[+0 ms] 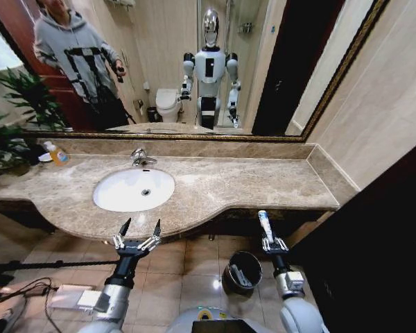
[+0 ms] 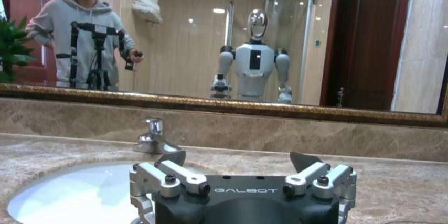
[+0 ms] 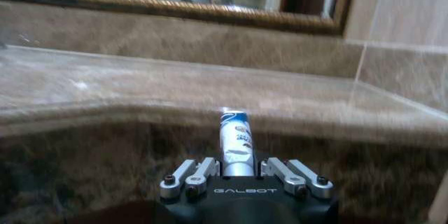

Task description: Pick up the trash from the sink and place it in the trash bin.

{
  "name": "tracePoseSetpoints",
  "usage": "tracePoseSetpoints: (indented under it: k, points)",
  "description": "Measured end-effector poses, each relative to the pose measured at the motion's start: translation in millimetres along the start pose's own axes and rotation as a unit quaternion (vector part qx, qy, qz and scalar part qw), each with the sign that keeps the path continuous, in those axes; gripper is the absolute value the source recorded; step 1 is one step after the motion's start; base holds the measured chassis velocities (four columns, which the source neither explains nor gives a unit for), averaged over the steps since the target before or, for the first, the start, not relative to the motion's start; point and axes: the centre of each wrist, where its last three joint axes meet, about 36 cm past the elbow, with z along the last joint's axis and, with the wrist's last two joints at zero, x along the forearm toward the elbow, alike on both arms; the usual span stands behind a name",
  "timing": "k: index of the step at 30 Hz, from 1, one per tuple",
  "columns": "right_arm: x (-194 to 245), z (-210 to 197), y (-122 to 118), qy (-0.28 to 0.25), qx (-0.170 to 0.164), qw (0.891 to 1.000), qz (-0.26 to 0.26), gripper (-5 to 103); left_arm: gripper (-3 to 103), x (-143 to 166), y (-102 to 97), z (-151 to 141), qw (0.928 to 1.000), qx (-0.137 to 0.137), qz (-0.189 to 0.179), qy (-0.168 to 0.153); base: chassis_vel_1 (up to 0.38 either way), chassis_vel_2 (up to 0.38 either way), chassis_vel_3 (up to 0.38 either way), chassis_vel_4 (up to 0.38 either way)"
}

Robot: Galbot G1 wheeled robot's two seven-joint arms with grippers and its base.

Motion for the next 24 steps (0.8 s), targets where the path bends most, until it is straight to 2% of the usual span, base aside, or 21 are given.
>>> tracePoseSetpoints:
  k: [3,5,7,10,12,13,14,16,24]
  points:
    - [-3,11,2,0.019,-0.008,1.000,0.002,25,100,0,0.0,0,1.0000,0.000,0.000,0.000,0.000,0.000,0.000,0.000]
    - [-7,34,4,0.060,-0.013,0.998,-0.002,25,100,0,0.0,0,1.0000,0.000,0.000,0.000,0.000,0.000,0.000,0.000]
    - [-10,45,4,0.077,-0.011,0.997,0.000,25,100,0,0.0,0,1.0000,0.000,0.000,0.000,0.000,0.000,0.000,0.000]
    - [-22,72,4,0.134,-0.024,0.991,0.010,25,100,0,0.0,0,1.0000,0.000,0.000,0.000,0.000,0.000,0.000,0.000]
    - [-23,74,4,0.141,-0.027,0.990,0.010,25,100,0,0.0,0,1.0000,0.000,0.000,0.000,0.000,0.000,0.000,0.000]
    - [-27,81,1,0.174,-0.034,0.984,0.002,25,100,0,0.0,0,1.0000,0.000,0.000,0.000,0.000,0.000,0.000,0.000]
    - [-27,81,1,0.174,-0.034,0.984,0.002,25,100,0,0.0,0,1.0000,0.000,0.000,0.000,0.000,0.000,0.000,0.000]
    - [-37,96,-5,0.206,-0.029,0.978,-0.013,25,100,0,0.0,0,1.0000,0.000,0.000,0.000,0.000,0.000,0.000,0.000]
    - [-52,145,0,0.247,-0.004,0.969,-0.011,25,100,0,0.0,0,1.0000,0.000,0.000,0.000,0.000,0.000,0.000,0.000]
